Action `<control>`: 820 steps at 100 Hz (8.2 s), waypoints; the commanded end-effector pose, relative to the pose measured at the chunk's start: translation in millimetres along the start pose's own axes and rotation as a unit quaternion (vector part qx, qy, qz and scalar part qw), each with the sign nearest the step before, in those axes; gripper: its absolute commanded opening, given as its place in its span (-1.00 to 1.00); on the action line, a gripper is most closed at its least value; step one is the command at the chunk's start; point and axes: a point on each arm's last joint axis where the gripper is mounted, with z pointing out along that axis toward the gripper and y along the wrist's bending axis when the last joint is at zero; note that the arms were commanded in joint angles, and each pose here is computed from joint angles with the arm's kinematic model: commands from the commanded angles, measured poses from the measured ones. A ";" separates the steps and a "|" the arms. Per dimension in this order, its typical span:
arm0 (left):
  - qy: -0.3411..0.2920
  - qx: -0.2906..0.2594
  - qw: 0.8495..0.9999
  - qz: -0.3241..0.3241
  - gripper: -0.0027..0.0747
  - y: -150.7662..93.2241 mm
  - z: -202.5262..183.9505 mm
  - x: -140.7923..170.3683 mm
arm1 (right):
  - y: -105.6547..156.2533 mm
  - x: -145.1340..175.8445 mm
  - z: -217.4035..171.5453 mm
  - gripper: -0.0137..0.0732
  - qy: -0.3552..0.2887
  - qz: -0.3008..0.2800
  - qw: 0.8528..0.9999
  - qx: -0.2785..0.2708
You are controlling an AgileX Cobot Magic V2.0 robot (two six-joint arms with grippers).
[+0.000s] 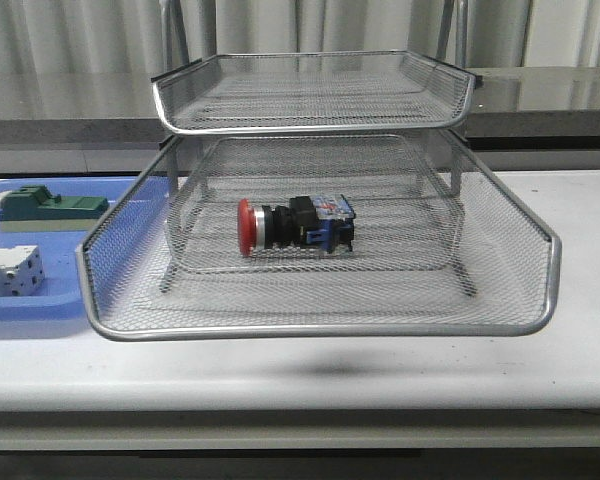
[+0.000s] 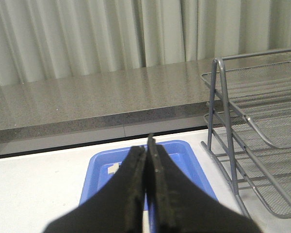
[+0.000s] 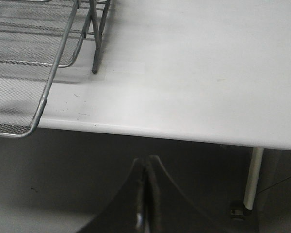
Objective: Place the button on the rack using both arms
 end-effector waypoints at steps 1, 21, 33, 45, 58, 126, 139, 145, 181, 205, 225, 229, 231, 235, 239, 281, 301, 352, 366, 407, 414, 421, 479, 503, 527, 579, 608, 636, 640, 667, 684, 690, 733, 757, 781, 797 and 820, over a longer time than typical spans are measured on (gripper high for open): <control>-0.043 -0.020 0.999 -0.013 -0.98 4.2 -0.6 -13.9 | 0.3 -13.9 -7.3 -0.85 -0.052 0.001 0.999 -0.002; -0.043 -0.020 0.999 -0.013 -0.98 4.2 -0.6 -13.9 | 7.1 -22.6 -7.8 -0.85 -0.099 0.025 0.994 -0.042; -0.043 -0.020 0.999 -0.013 -0.98 4.2 -0.6 -13.9 | 11.4 -33.1 -2.9 -0.85 -0.125 0.039 0.989 -0.066; -0.043 -0.019 0.999 -0.013 -0.98 4.1 -0.6 -13.9 | 17.0 -44.2 14.6 -0.85 -0.109 0.019 0.990 -0.089; -0.043 -0.019 0.999 -0.013 -0.98 4.1 -0.6 -13.9 | 25.9 -53.3 40.8 -0.85 -0.067 -0.013 0.989 -0.128; -0.043 -0.019 0.999 -0.013 -0.98 4.1 -0.6 -13.9 | 103.2 -49.3 143.4 -0.85 0.067 -0.216 0.893 -0.388; -0.043 -0.019 0.999 -0.013 -0.98 4.1 -0.6 -13.9 | 119.7 -39.7 150.8 -0.85 0.085 -0.264 0.866 -0.416; -0.043 -0.019 0.999 -0.013 -0.98 4.1 -0.6 -13.9 | 126.7 -35.4 153.4 -0.85 0.092 -0.282 0.855 -0.425; -0.043 -0.019 0.999 -0.013 -0.98 4.1 -0.6 -13.9 | 156.7 -10.1 181.4 -0.85 0.130 -0.373 0.818 -0.418; -0.043 -0.019 0.999 -0.013 -0.98 4.1 -0.6 -13.9 | 169.8 -0.1 201.1 -0.85 0.128 -0.400 0.816 -0.396; -0.043 -0.019 0.999 -0.013 -0.98 4.1 -0.6 -13.9 | 173.7 5.1 217.5 -0.85 0.124 -0.412 0.822 -0.374; -0.043 -0.019 0.999 -0.013 -0.98 4.1 -0.6 -13.9 | 173.8 4.7 219.9 -0.85 0.119 -0.413 0.824 -0.368; -0.043 -0.019 0.999 -0.013 -0.98 4.1 -0.6 -13.9 | 173.8 4.0 220.9 -0.85 0.115 -0.414 0.827 -0.364; -0.043 -0.019 0.999 -0.013 -0.98 4.1 -0.6 -13.9 | 173.8 2.4 222.9 -0.85 0.105 -0.415 0.831 -0.356; -0.043 -0.019 0.999 -0.013 -0.98 4.1 -0.6 -13.9 | 173.6 0.2 224.3 -0.85 0.094 -0.417 0.835 -0.348; -0.043 -0.019 0.999 -0.013 -0.98 4.1 -0.6 -13.9 | 158.3 -27.4 253.7 -0.85 0.044 -0.415 0.866 -0.275; -0.043 -0.019 0.999 -0.013 -0.98 4.1 -0.6 -13.9 | 150.5 -53.2 279.3 -0.85 0.039 -0.402 0.880 -0.251; -0.043 -0.019 0.999 -0.013 -0.98 4.1 -0.6 -13.9 | 150.7 -64.2 292.7 -0.85 0.058 -0.395 0.878 -0.262; -0.043 -0.019 0.999 -0.013 -0.98 4.1 -0.6 -13.9 | 153.4 -57.3 284.5 -0.85 0.097 -0.385 0.867 -0.301; -0.043 -0.019 0.999 -0.013 -0.98 4.1 -0.6 -13.9 | 137.2 -90.1 225.7 -0.83 0.077 -0.287 0.908 -0.295; -0.043 -0.019 0.999 -0.013 -0.98 4.1 -0.6 -13.9 | 124.2 -99.5 213.4 -0.83 0.067 -0.255 0.925 -0.275; -0.043 -0.019 0.999 -0.013 -0.98 4.1 -0.6 -13.9 | 108.4 -107.7 200.8 -0.83 0.059 -0.229 0.939 -0.250; -0.043 -0.019 0.999 -0.013 -0.98 4.1 -0.6 -13.9 | 25.1 -74.3 85.0 -0.83 -0.027 -0.100 0.988 -0.119; -0.043 -0.019 0.999 -0.013 -0.98 4.1 -0.6 -13.9 | 22.5 -32.2 57.2 -0.83 -0.051 -0.088 0.989 -0.110; -0.043 -0.019 0.999 -0.013 -0.98 4.1 -0.6 -13.9 | 24.8 -12.2 38.7 -0.83 -0.055 -0.095 0.987 -0.121; -0.043 -0.019 0.999 -0.013 -0.98 4.1 -0.6 -13.9 | 25.1 -11.1 37.8 -0.83 -0.053 -0.096 0.986 -0.123; -0.043 -0.019 0.999 -0.013 -0.98 4.1 -0.6 -13.9 | 21.9 -8.3 45.9 -0.83 -0.101 -0.077 0.987 -0.101; -0.043 -0.019 0.999 -0.013 -0.98 4.1 -0.6 -13.9 | 12.9 24.8 51.5 -0.83 -0.190 -0.003 0.980 -0.055; -0.043 -0.019 0.999 -0.013 -0.98 4.1 -0.6 -13.9 | 11.9 31.4 52.4 -0.83 -0.196 0.002 0.979 -0.050; -0.043 -0.019 0.999 -0.013 -0.98 4.1 -0.6 -13.9 | 6.7 65.8 59.8 -0.83 -0.238 0.017 0.971 -0.021; -0.043 -0.019 0.999 -0.013 -0.98 4.1 -0.6 -13.9 | 5.9 82.4 71.2 -0.83 -0.276 0.023 0.961 -0.017; -0.043 -0.019 0.999 -0.013 -0.98 4.1 -0.6 -13.9 | 5.6 87.0 75.4 -0.83 -0.286 0.024 0.958 -0.016; -0.043 -0.019 0.999 -0.013 -0.98 4.1 -0.6 -13.9 | 4.9 101.9 91.6 -0.83 -0.299 0.039 0.953 -0.015; -0.043 -0.019 0.999 -0.013 -0.98 4.1 -0.6 -13.9 | 4.9 102.2 91.8 -0.83 -0.297 0.039 0.954 -0.015; -0.043 -0.019 0.999 -0.013 -0.98 4.1 -0.6 -13.9 | 4.9 102.2 91.8 -0.83 -0.297 0.039 0.954 -0.015; -0.043 -0.019 0.999 -0.013 -0.98 4.1 -0.6 -13.9 | 4.9 102.2 91.8 -0.83 -0.297 0.039 0.954 -0.015; -0.043 -0.019 0.999 -0.013 -0.98 4.1 -0.6 -13.9 | 4.9 102.2 91.8 -0.83 -0.297 0.039 0.954 -0.015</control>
